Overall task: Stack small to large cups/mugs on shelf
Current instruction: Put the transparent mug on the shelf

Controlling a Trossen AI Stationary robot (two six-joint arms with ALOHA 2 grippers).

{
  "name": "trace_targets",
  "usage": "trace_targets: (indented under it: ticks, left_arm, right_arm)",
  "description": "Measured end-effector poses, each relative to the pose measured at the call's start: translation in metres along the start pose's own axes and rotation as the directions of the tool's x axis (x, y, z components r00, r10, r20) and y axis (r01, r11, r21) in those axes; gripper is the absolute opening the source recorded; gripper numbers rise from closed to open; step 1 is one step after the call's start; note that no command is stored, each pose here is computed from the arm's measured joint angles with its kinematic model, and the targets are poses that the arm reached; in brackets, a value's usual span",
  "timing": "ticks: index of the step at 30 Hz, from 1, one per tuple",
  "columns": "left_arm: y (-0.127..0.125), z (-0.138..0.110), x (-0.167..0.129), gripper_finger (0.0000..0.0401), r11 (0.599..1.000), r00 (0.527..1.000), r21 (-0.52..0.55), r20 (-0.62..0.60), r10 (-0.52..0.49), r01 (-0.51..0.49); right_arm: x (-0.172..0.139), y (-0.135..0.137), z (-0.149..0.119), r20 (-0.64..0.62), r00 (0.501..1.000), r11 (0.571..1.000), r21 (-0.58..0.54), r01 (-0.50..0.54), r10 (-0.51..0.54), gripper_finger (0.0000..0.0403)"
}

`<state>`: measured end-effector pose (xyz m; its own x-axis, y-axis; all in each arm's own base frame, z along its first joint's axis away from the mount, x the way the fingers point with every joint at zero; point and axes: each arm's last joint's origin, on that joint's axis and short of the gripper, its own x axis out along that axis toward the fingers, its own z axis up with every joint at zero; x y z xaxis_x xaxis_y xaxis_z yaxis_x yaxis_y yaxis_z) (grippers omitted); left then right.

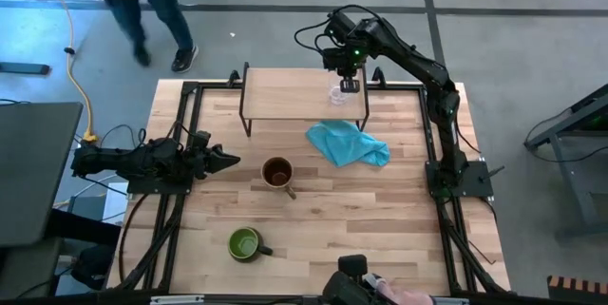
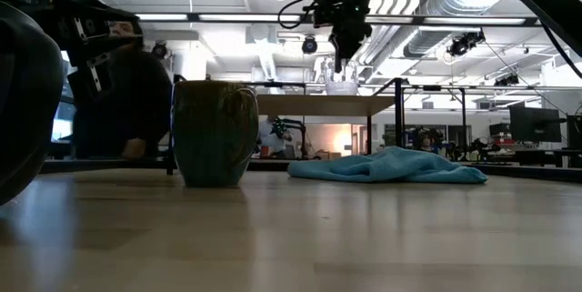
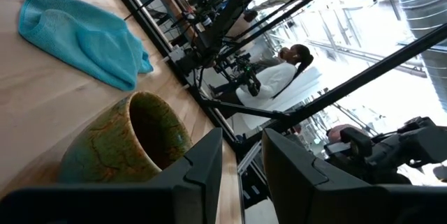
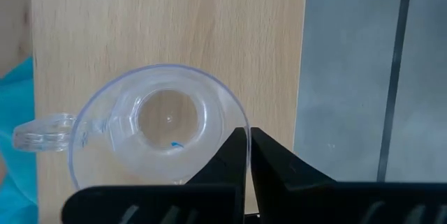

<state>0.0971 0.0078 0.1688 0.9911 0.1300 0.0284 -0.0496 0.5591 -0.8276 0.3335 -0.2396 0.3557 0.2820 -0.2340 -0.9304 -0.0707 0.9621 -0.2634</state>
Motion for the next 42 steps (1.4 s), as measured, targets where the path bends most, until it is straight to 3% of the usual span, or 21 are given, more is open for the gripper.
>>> trace_targets:
  ticks: [42]
  left_arm:
    - [0.0,0.0,0.0,0.009,1.0,1.0,0.0,0.0,0.0,0.0]
  right_arm:
    - [0.0004,-0.0003,0.0008,0.005,1.0,0.997,-0.08,0.005,-0.005,0.0]
